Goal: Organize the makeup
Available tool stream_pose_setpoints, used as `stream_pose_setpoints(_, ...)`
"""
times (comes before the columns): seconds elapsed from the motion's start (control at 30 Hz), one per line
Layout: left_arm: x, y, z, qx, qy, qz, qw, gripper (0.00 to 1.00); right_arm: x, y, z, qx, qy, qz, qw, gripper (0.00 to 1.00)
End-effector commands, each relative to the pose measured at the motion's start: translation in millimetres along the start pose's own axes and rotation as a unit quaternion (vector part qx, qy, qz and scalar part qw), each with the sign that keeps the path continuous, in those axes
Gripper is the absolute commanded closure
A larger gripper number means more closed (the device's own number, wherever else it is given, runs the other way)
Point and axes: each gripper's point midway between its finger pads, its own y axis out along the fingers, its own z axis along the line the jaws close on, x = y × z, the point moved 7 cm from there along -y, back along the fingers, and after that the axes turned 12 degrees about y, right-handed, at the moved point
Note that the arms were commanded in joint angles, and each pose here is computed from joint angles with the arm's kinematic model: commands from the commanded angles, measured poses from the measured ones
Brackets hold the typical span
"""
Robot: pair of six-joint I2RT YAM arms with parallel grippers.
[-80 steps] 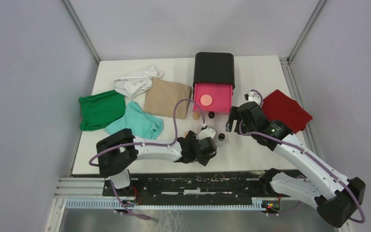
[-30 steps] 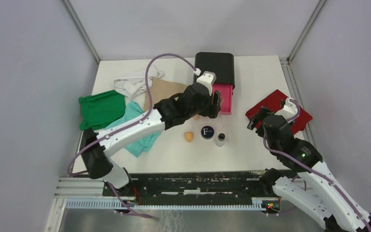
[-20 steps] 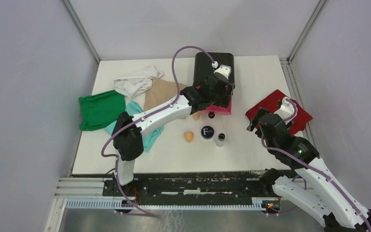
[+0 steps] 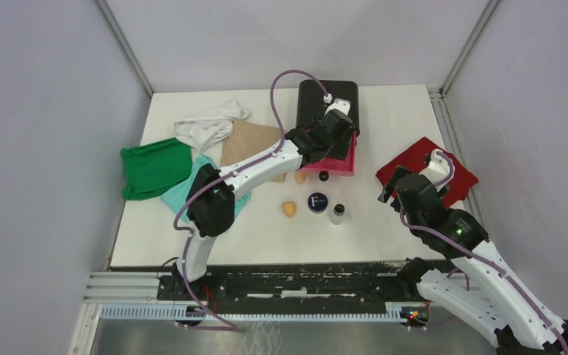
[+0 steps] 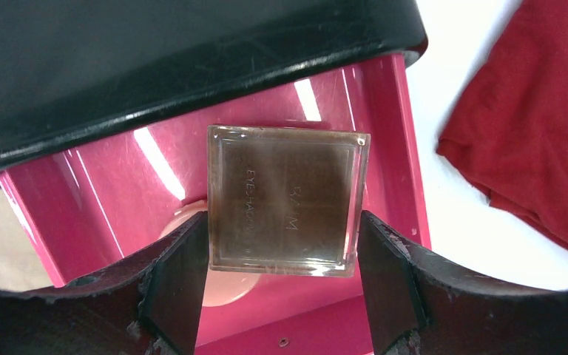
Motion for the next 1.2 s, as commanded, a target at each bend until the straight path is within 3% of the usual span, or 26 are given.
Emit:
stream_pose_setpoints(0.0,28.8,-1.0,2.6,0.006,-0.040,-0.040,0.998,0.38,9.0,-4.5,8.9,0.018,0.018,-0.010,1.000,0.14)
stream_pose_setpoints(0.63,31.8,13.8,8.3,0.024,-0.045,-0.033,0.998,0.36,4.3,-4.3,9.4,0.021,0.023,0.004,0.999,0.14)
stream_pose_setpoints(0.87,31.8,15.5,6.3,0.017,-0.044,-0.031,0.998,0.18,3.7,-4.1,10.6,0.023,0.023,0.007,0.999,0.14)
stream_pose_setpoints(1.17,32.3,12.5,5.8,0.009,-0.041,-0.029,0.999,0.15,2.0,-3.6,12.4,0.027,0.022,0.013,0.999,0.14)
